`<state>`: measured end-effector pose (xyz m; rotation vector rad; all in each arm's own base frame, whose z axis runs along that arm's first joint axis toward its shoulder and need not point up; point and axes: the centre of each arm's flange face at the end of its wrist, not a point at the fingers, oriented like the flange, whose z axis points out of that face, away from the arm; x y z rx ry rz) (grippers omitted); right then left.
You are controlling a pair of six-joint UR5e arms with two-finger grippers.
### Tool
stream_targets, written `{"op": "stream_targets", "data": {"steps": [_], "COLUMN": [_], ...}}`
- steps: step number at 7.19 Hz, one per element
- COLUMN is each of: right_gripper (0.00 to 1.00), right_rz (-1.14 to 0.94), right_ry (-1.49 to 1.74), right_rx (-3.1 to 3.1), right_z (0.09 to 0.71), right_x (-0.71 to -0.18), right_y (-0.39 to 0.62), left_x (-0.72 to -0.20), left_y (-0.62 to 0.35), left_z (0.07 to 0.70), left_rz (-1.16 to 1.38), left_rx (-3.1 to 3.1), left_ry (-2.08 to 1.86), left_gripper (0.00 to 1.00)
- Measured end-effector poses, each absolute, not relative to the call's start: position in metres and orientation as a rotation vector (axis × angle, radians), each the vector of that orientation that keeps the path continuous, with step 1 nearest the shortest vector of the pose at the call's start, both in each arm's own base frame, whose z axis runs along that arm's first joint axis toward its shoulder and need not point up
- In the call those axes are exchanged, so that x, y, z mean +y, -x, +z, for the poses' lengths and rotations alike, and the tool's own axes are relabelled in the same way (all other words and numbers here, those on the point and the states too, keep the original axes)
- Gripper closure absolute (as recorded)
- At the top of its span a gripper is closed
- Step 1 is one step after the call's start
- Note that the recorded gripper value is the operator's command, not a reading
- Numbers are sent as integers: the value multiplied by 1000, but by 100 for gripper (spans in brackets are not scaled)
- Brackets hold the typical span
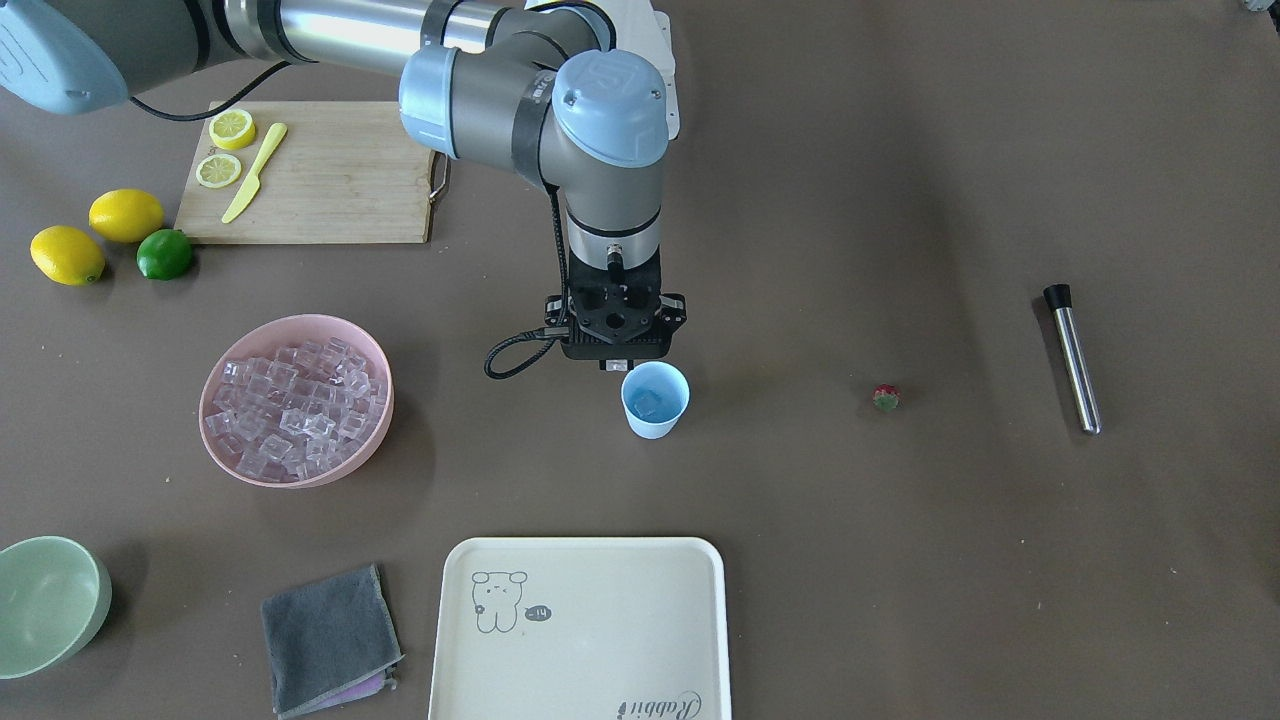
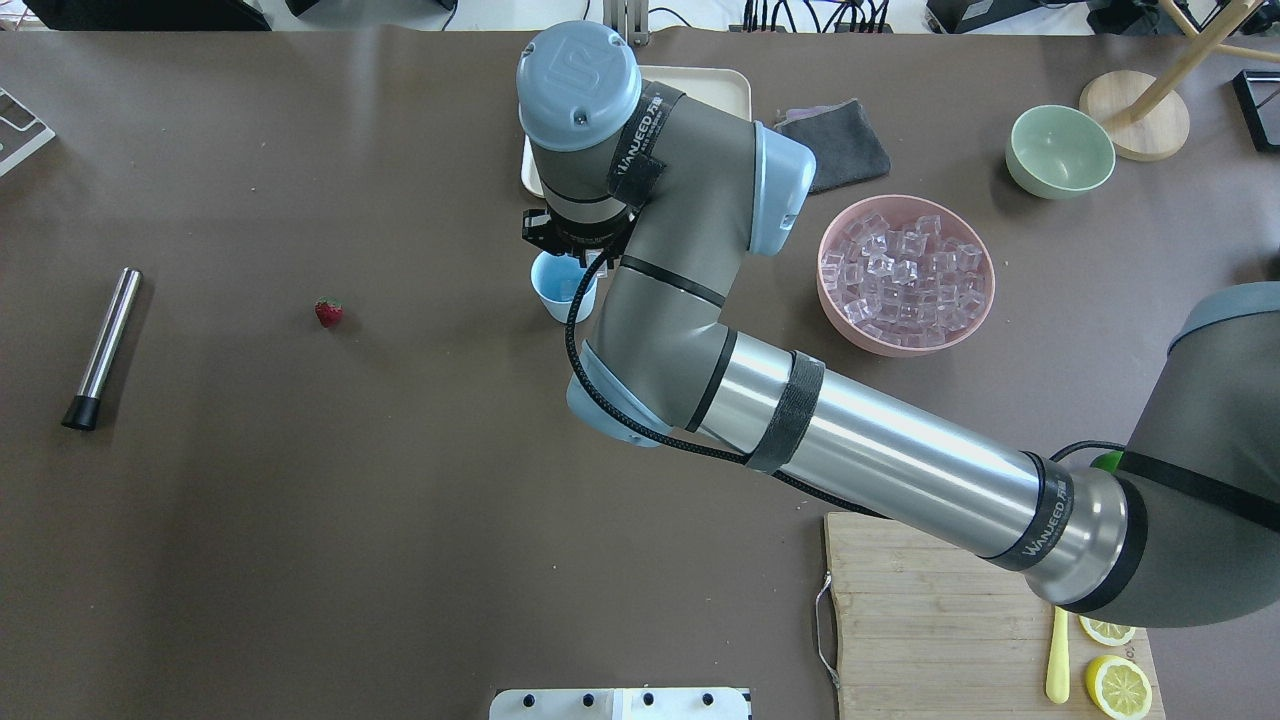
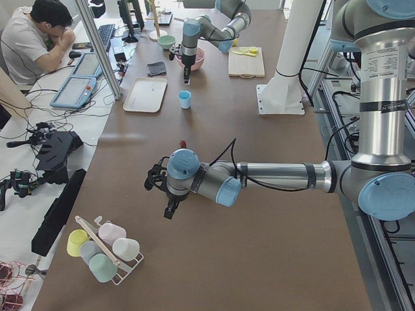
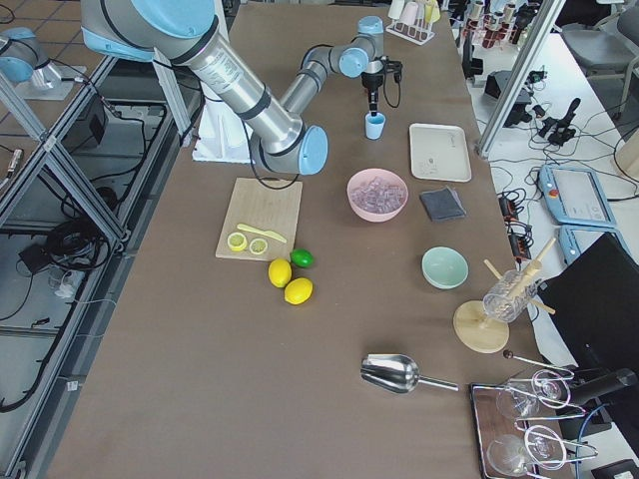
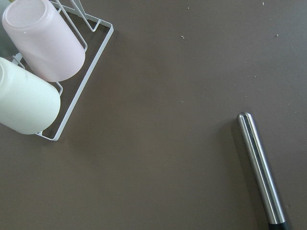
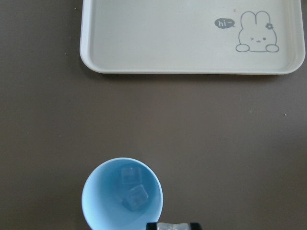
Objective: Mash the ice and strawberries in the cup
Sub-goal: 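Carry the ice cube with the right gripper over the light-blue cup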
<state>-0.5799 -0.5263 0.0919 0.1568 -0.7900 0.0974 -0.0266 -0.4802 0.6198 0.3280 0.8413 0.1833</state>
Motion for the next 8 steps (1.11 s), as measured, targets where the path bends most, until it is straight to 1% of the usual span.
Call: {"op": "stream_targets", "data": {"steps": [4,5,6,7,8], "right_gripper": [100,98,75,67,62], "right_rz": [116,119,122,125,131], "right_ry": [-197,-203,-211,-222,-238], "right_rx": [-822,-825,-823,-817,-809], "right_z": [94,95,95,95,95], "right_x": [-526,-525,-525,-523,-521], "right_y": [601,605,607,610,613], "left_x": [-476,-475,-474,-473,-469], "left_y": [23,22,22,22,22], "left_z": [622,622,622,622,624], "left_rz": [202,206,209,210,211], "left_rx": [842,842,842,842,842], "left_ry": [-347,-354,-359,-359,-358], "left_gripper": [2,2,2,2,2]}}
